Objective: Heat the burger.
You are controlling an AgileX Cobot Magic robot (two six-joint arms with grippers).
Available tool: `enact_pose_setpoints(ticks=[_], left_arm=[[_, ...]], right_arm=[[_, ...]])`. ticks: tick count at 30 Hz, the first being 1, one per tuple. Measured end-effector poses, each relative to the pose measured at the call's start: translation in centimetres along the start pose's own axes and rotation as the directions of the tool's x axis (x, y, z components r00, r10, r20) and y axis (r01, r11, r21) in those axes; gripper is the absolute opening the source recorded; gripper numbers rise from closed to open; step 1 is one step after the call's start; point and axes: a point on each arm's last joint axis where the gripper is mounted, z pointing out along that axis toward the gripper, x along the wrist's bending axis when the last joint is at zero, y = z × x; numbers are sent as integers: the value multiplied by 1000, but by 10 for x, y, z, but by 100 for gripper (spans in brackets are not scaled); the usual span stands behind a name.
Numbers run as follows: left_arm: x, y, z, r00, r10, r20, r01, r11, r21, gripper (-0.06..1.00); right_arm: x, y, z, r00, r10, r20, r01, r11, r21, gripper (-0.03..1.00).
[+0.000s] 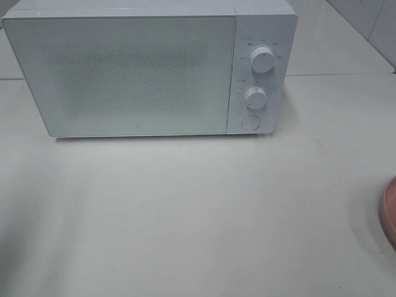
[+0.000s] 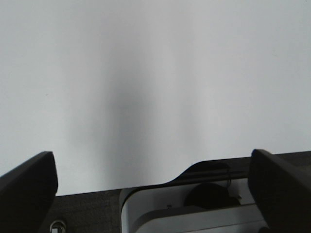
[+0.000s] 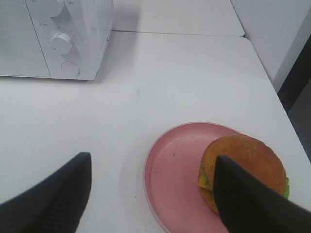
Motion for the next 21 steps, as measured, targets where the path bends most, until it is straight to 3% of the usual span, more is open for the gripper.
enact_pose_setpoints(ticks=[4, 7, 11, 21], left_arm=[[2, -23, -10, 999, -3, -32, 1, 997, -73, 99], [0, -51, -20, 999, 14, -41, -21, 983, -181, 99], [-1, -65, -25, 999, 19, -46, -29, 972, -235, 99], [-3, -98, -49, 994, 51, -95, -89, 885, -457, 99]], right_arm=[[0, 0, 0, 1000, 0, 0, 0, 1000, 0, 67], [0, 0, 0, 1000, 0, 0, 0, 1000, 0, 67], [0, 0, 0, 1000, 0, 0, 0, 1000, 0, 67], [0, 0, 0, 1000, 3, -5, -3, 1000, 0, 66]])
